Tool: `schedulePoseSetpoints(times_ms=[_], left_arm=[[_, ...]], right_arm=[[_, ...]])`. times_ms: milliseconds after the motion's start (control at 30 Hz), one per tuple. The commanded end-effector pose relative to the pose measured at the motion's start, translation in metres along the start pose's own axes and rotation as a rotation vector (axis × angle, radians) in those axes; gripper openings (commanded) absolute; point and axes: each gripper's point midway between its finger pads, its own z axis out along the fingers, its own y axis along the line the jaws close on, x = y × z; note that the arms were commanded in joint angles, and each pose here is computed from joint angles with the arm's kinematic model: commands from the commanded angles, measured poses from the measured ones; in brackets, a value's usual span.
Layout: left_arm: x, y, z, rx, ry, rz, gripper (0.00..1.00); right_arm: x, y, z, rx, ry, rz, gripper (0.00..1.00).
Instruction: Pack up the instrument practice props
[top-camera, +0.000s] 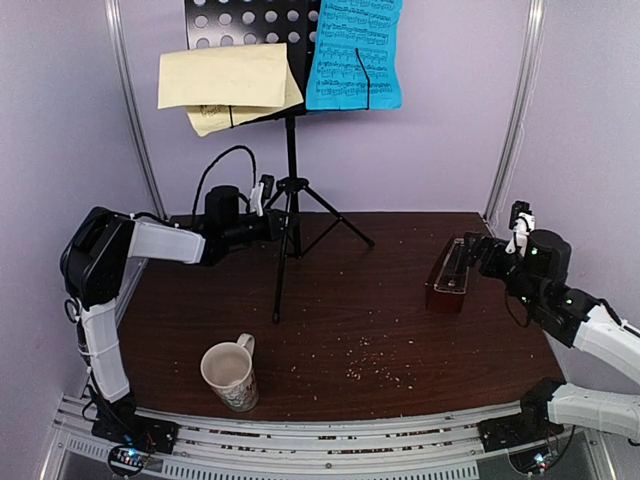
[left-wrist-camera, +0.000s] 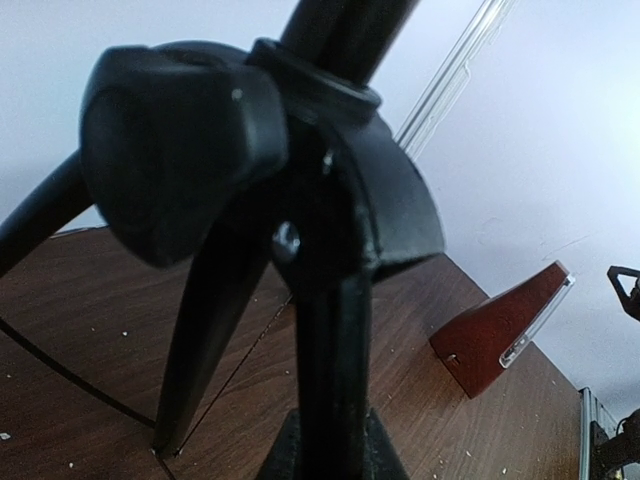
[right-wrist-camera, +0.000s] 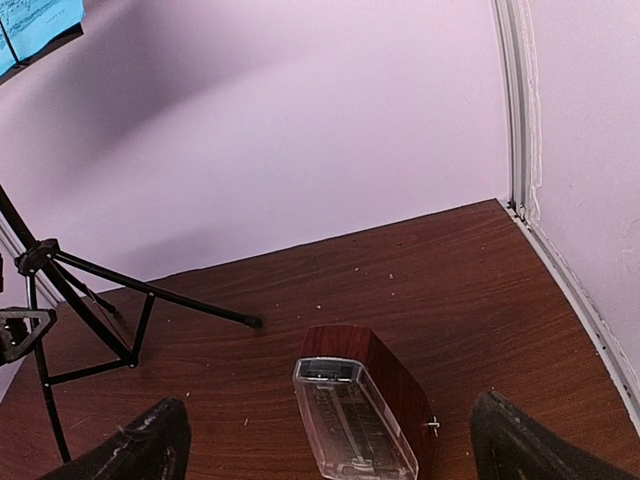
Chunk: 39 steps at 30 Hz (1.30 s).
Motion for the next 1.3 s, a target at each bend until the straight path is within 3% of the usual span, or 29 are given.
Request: schedulePoseSetpoints(times_ms=[0, 500, 833, 867, 967, 1033, 1133, 1267], left_arm=[[0.003, -0.017, -0.009, 0.085, 0.041, 0.046, 0.00], [0.054, -0.125, 0.005, 0.419, 0.153, 0.130, 0.00], [0.072, -0.146, 0.005, 0.486, 0.199, 0.138, 0.00], [0.072, -0.143, 0.005, 0.466, 0.197, 0.139, 0.06], [0.067, -0.140, 0.003, 0.430, 0.181, 0.139, 0.44], [0.059, -0.139, -0.001, 0.404, 0.159, 0.144, 0.63], [0.042, -0.130, -0.012, 0.341, 0.106, 0.139, 0.75], [0.011, -0.116, -0.046, 0.275, -0.004, 0.118, 0.80]], right_arm=[[-0.024, 0.005, -0.007, -0.008, -0.032, 0.011, 1.00], [-0.036, 0.021, -0.011, -0.083, -0.024, 0.023, 1.00], [-0.043, 0.029, -0.018, -0.130, -0.032, 0.040, 1.00], [-0.045, 0.031, -0.018, -0.141, -0.032, 0.044, 1.00], [-0.050, 0.042, -0.021, -0.191, -0.026, 0.051, 1.00], [-0.055, 0.049, -0.023, -0.224, -0.024, 0.053, 1.00], [-0.062, 0.064, -0.027, -0.299, -0.013, 0.057, 1.00], [-0.064, 0.102, -0.039, -0.507, 0.040, 0.051, 1.00]])
